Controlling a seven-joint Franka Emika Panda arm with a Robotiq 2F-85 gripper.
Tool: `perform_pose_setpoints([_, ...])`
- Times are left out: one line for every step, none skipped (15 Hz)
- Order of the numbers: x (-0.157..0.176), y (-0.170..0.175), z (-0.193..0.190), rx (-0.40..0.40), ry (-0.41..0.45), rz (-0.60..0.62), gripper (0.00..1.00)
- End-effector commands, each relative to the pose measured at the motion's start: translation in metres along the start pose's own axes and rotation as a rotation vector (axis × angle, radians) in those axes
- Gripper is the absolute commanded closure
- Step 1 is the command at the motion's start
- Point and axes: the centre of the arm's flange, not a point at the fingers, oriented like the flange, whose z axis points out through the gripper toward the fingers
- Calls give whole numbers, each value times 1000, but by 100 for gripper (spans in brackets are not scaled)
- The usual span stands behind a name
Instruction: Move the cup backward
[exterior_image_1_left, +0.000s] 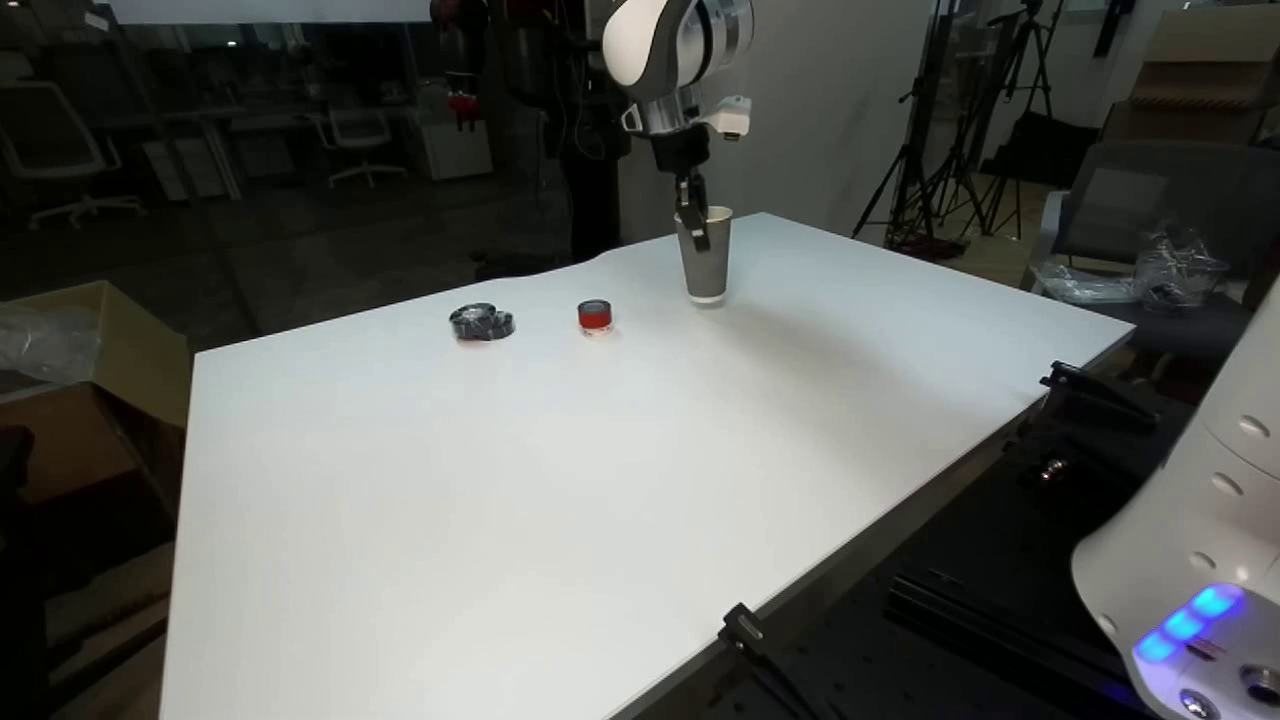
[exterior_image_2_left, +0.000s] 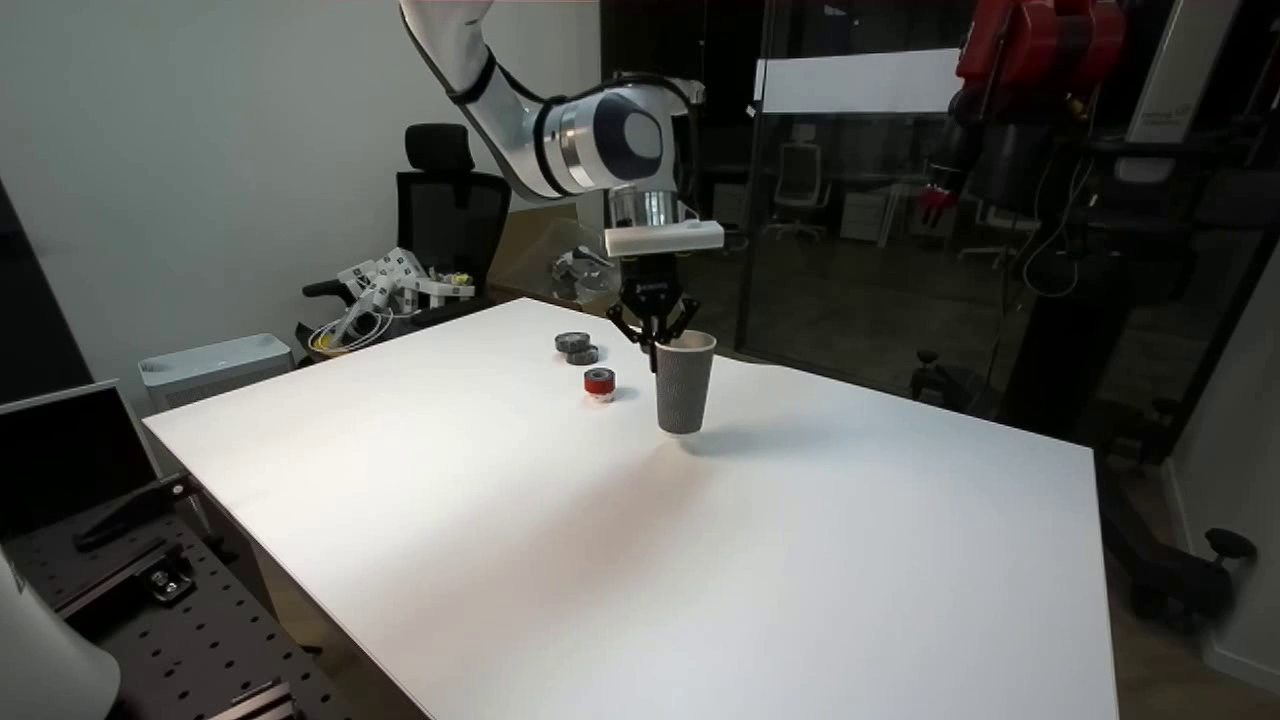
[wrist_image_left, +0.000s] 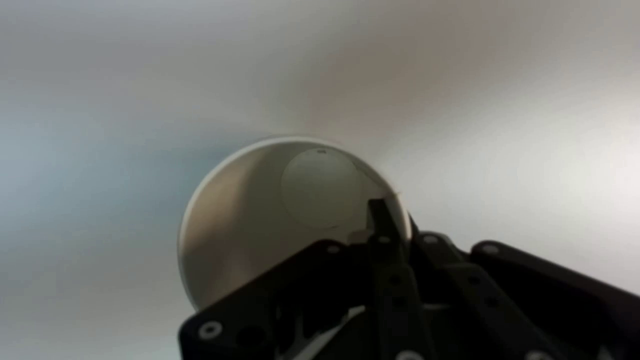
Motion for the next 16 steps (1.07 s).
perform_pose_setpoints([15, 4, 14, -10, 26, -33, 99])
perform_pose_setpoints([17, 3, 18, -11, 31, -41, 99])
perform_pose_setpoints([18, 2, 21, -15, 41, -54, 99])
perform_pose_setpoints([19, 2, 23, -20, 51, -67, 99])
perform_pose_setpoints([19, 2, 21, -29, 59, -71, 99])
perform_pose_setpoints([20, 2, 21, -33, 64, -81, 99])
perform_pose_setpoints([20, 3, 21, -38, 69, -86, 99])
perform_pose_setpoints([20, 3, 21, -41, 72, -93, 99])
perform_pose_setpoints([20, 4, 20, -43, 73, -97, 99])
perform_pose_setpoints([20, 4, 20, -44, 73, -101, 72])
perform_pose_setpoints([19, 4, 19, -44, 74, -103, 70])
perform_pose_setpoints([19, 5, 19, -45, 75, -105, 65])
perform_pose_setpoints([18, 5, 18, -47, 76, -106, 59])
perform_pose_setpoints([18, 5, 18, -49, 76, -106, 51])
perform_pose_setpoints([18, 6, 17, -51, 78, -105, 45])
perform_pose_setpoints([17, 6, 14, -56, 80, -103, 37])
